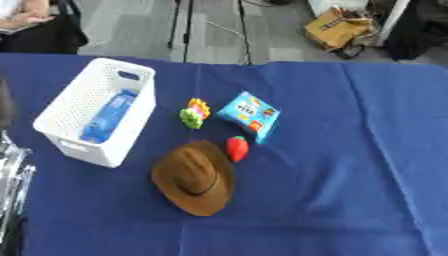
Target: Pick up objects on the table and place them in the box.
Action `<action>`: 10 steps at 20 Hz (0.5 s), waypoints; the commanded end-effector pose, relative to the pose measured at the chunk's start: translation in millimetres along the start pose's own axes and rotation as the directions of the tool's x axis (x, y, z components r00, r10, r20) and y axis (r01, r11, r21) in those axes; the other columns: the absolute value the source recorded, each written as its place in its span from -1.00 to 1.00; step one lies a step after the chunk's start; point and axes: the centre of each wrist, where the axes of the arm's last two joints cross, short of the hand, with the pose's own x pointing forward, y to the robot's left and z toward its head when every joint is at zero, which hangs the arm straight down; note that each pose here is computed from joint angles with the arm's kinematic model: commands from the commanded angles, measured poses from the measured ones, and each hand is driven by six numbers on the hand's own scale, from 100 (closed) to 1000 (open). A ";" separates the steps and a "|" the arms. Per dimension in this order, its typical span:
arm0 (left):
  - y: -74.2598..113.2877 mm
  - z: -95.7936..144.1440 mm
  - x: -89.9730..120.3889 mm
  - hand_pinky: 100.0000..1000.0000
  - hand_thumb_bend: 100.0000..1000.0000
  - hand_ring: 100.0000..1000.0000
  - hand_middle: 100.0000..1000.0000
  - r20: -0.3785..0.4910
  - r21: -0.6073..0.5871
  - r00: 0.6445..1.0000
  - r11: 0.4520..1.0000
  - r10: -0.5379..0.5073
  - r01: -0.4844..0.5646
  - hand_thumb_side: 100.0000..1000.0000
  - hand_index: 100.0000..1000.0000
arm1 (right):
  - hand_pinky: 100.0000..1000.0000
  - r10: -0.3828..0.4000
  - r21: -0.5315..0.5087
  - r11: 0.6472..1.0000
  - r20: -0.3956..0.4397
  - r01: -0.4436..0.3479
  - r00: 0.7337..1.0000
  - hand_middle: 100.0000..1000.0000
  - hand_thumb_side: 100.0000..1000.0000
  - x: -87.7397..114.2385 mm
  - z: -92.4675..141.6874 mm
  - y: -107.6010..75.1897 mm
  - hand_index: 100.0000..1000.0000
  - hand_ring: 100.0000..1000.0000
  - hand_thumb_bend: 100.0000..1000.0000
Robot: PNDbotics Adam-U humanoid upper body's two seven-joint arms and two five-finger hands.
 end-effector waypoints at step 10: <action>-1.4 0.8 4.3 0.78 -1.00 0.76 0.82 0.009 -0.026 1.000 0.999 0.021 -0.020 1.00 0.80 | 0.61 0.137 0.454 0.867 0.177 -0.205 0.974 0.76 1.00 8.7 -33.5 2.3 0.89 0.76 -0.85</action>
